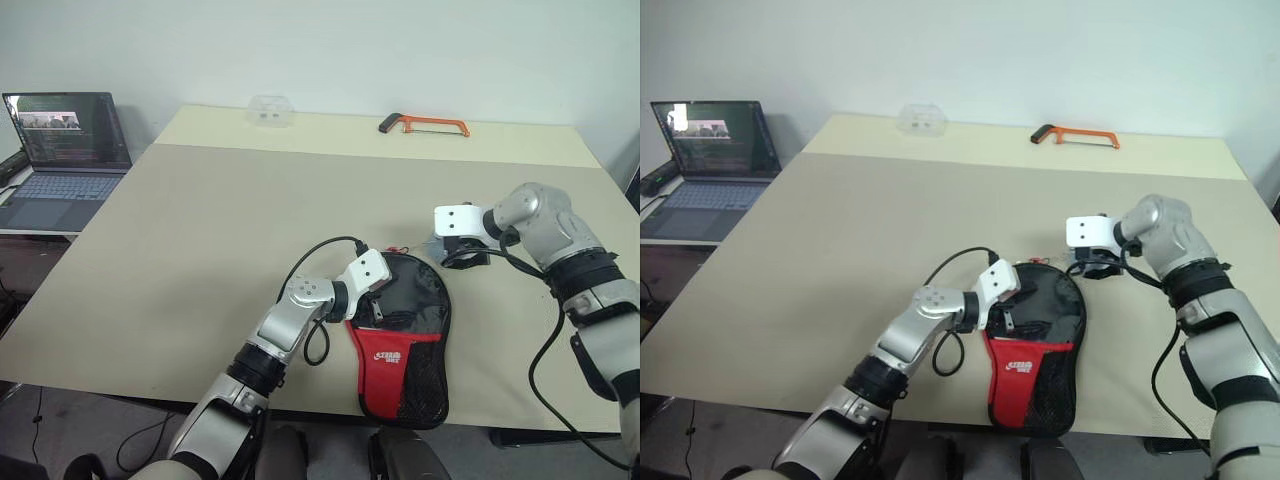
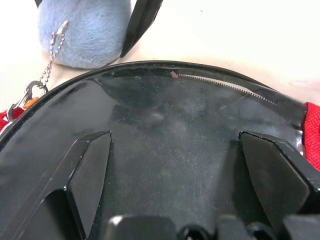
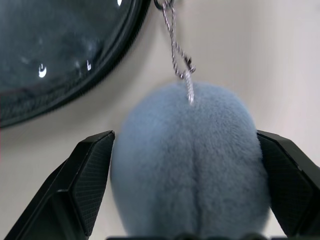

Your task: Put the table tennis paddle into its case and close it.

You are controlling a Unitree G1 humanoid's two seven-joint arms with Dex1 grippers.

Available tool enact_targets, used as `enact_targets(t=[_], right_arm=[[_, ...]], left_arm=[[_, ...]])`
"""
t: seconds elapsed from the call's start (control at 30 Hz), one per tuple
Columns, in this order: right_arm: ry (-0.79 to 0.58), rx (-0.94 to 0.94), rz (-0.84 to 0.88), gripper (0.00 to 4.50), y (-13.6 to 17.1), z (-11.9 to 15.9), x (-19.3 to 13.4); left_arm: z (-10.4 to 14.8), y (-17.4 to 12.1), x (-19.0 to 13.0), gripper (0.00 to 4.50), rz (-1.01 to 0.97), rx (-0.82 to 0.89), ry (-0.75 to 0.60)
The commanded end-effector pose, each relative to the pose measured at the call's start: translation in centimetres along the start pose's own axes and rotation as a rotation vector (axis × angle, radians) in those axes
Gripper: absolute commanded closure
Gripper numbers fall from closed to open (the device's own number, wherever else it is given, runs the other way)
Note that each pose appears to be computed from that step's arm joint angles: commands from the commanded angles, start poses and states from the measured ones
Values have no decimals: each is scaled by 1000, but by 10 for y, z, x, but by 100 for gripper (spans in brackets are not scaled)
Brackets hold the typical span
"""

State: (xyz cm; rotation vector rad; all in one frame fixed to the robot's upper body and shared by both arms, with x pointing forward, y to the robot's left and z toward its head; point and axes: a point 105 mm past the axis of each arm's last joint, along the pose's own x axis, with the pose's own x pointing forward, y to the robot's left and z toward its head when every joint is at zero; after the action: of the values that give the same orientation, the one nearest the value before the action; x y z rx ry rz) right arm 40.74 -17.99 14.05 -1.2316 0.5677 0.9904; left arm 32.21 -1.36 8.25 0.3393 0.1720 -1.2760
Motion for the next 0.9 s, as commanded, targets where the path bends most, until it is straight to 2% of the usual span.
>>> enact_targets(t=[0.03,0.23,0.37,0.53,0.77,0.9], right_arm=[[-9,-6,-14,61,-5,1,-2],[-6,-6,2,261,-1,-5,-4],[8,25,4,361,1,-15,-6],[45,66,-38,400,0,-37,-18],[91,112,-34,406,16,-70,-49],[134,149,-13,408,35,-92,-63]], left_arm=[[-20,-9,3,0,-16,-27,68],[-22,-9,1,0,-11,-34,74],[-24,-9,2,0,-11,-34,78],[-26,-10,4,0,-12,-38,90],[-29,-13,5,0,-24,-41,103],[-30,-17,6,0,-41,-55,101]])
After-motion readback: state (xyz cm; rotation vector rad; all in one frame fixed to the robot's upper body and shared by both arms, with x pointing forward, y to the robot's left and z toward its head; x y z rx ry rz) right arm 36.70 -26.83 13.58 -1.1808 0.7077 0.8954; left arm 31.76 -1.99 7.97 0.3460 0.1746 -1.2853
